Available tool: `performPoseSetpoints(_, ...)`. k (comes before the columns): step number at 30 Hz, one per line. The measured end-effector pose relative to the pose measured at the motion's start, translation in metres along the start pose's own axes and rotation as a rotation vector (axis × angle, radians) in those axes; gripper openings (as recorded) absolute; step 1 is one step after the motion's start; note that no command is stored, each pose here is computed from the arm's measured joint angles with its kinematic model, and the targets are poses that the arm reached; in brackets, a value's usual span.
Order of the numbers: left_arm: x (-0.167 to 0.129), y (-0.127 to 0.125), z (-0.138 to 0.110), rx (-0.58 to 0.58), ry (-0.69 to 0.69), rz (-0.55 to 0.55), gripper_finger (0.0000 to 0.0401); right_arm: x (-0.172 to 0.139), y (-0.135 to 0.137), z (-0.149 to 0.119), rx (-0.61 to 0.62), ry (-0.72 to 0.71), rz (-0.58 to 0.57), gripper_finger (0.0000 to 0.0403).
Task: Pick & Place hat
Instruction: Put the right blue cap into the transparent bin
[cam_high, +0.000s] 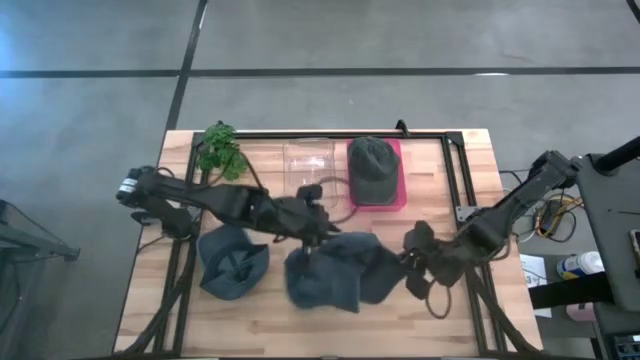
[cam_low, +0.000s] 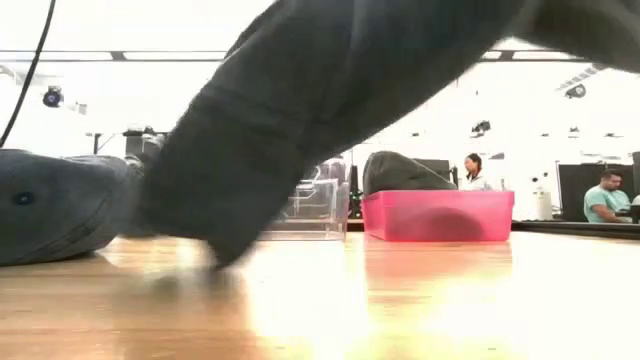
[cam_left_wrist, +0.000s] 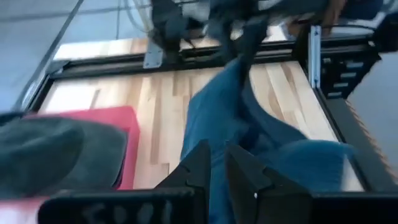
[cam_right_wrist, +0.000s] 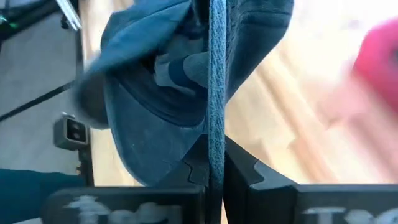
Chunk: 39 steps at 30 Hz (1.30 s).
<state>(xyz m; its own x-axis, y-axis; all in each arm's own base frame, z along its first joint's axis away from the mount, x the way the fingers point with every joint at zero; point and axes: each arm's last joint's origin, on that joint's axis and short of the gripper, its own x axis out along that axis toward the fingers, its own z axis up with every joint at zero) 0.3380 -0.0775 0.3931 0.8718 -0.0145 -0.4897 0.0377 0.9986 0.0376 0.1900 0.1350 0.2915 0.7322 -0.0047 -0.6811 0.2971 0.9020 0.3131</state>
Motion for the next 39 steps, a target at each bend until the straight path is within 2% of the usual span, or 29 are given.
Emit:
performPoseSetpoints(4, -0.005, 0.001, -0.003, -0.078, 0.075, 0.01, 0.0042, -0.021, 0.018, 0.027, -0.136, -0.042, -0.01, 0.0014)
performPoseSetpoints(7, 0.005, -0.002, -0.015, -0.102, 0.123, 0.013, 0.0042, -0.018, 0.011, 0.024, -0.233, 0.076, -0.202, 0.0014)
performPoseSetpoints(12, 0.02, -0.007, -0.028, -0.184, 0.168, 0.026, 0.0042, -0.019, 0.01, 0.02, -0.267, 0.139, -0.295, 0.0013)
performPoseSetpoints(15, 0.019, -0.009, -0.029, -0.207, 0.161, 0.03, 0.0042, -0.019, 0.001, 0.011, -0.194, 0.186, -0.362, 0.0013)
performPoseSetpoints(22, 0.039, -0.013, -0.056, -0.296, 0.232, -0.001, 0.0042, -0.029, -0.001, 0.01, 0.04, 0.159, -0.31, 0.0013)
performPoseSetpoints(27, 0.071, -0.016, -0.085, -0.305, 0.202, -0.002, 0.0042, -0.023, 0.006, 0.011, 0.074, 0.179, -0.254, 0.0013)
performPoseSetpoints(31, 0.09, -0.013, -0.095, -0.325, 0.131, -0.008, 0.0042, -0.014, 0.014, 0.009, 0.09, 0.199, -0.212, 0.0013)
performPoseSetpoints(34, 0.1, -0.009, -0.095, -0.343, 0.072, -0.009, 0.0042, -0.002, 0.019, 0.006, 0.087, 0.233, -0.214, 0.0013)
performPoseSetpoints(37, 0.105, -0.006, -0.086, -0.355, -0.025, -0.048, 0.0042, 0.008, 0.022, 0.003, 0.086, 0.249, -0.229, 0.0013)
performPoseSetpoints(39, 0.11, -0.006, -0.084, -0.338, -0.042, -0.085, 0.0042, 0.014, 0.025, 0.005, 0.095, 0.242, -0.216, 0.0013)
